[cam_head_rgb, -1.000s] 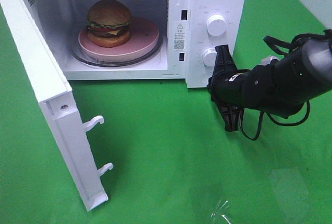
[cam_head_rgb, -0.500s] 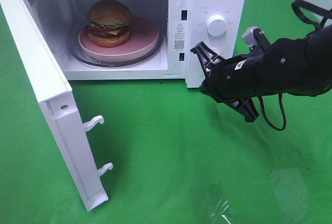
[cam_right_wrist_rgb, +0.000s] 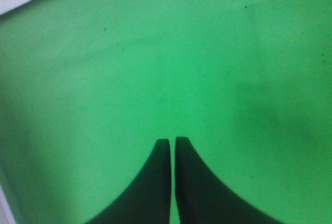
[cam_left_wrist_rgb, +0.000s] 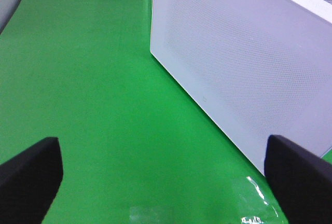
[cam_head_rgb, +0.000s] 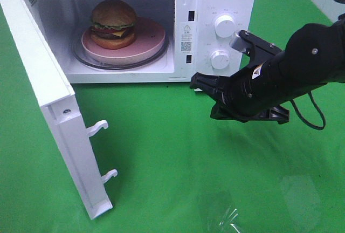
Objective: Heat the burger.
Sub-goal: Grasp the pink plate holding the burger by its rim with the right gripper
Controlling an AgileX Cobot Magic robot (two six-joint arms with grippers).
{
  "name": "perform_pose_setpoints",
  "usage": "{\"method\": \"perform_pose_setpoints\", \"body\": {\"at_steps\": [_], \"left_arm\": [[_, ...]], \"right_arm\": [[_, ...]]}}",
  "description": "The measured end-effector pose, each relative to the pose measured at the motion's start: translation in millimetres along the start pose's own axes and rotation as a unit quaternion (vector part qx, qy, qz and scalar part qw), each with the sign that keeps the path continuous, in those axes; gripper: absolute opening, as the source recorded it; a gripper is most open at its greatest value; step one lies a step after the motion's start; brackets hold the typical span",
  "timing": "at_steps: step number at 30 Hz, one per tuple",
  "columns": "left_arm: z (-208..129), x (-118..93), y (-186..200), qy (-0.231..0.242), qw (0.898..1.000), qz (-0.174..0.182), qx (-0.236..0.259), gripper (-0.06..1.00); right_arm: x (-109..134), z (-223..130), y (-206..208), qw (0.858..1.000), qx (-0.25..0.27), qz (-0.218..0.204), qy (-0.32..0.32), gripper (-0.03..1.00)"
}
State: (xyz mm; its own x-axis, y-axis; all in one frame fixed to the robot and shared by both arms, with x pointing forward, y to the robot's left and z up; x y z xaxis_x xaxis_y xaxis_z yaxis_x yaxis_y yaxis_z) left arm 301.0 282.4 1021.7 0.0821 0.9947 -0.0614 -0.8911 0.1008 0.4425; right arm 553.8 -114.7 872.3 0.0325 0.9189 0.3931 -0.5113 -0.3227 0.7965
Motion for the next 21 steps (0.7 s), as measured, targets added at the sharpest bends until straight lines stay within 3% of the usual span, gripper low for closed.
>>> {"method": "perform_pose_setpoints", "body": {"at_steps": [7,14,16,19,20,21], "left_arm": [[0.0,0.0,0.0,0.000,1.000,0.000,0.000,0.98],[0.0,0.0,0.0,0.000,1.000,0.000,0.000,0.98],[0.0,0.0,0.0,0.000,1.000,0.000,0.000,0.98],[0.0,0.0,0.0,0.000,1.000,0.000,0.000,0.98],[0.0,0.0,0.0,0.000,1.000,0.000,0.000,0.98],[0.0,0.0,0.0,0.000,1.000,0.000,0.000,0.98]], "right_arm": [[-4.2,-7.1,21.8,0.991,0.032,-0.018,0.129,0.05],[-6.3,-8.1,36.0,0.978,0.046,-0.026,0.201,0.05],[-5.4,-7.3,45.3,0.962,0.064,-0.030,0.263,0.06],[-4.4,-6.2,49.2,0.954,0.072,-0.032,0.291,0.06],[-3.8,-5.6,53.1,0.940,0.086,-0.033,0.330,0.07],[-3.8,-5.6,53.1,0.940,0.086,-0.033,0.330,0.07]]}}
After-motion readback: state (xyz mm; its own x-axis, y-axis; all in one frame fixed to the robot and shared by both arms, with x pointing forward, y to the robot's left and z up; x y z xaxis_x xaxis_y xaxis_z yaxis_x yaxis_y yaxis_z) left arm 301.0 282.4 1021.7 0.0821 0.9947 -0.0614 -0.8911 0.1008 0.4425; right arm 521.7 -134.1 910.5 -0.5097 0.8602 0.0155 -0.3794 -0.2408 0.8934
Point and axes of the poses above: a point on each arm's last joint axis where the gripper is mounted, y pointing back along that axis away from the gripper, x along the wrist's bending axis when the last joint is at zero, z = x × y, the point moved 8 cm from there along -y, pointing out along that axis toward the gripper, and after that the axes turned 1 degree about y, right-handed, at the moved point
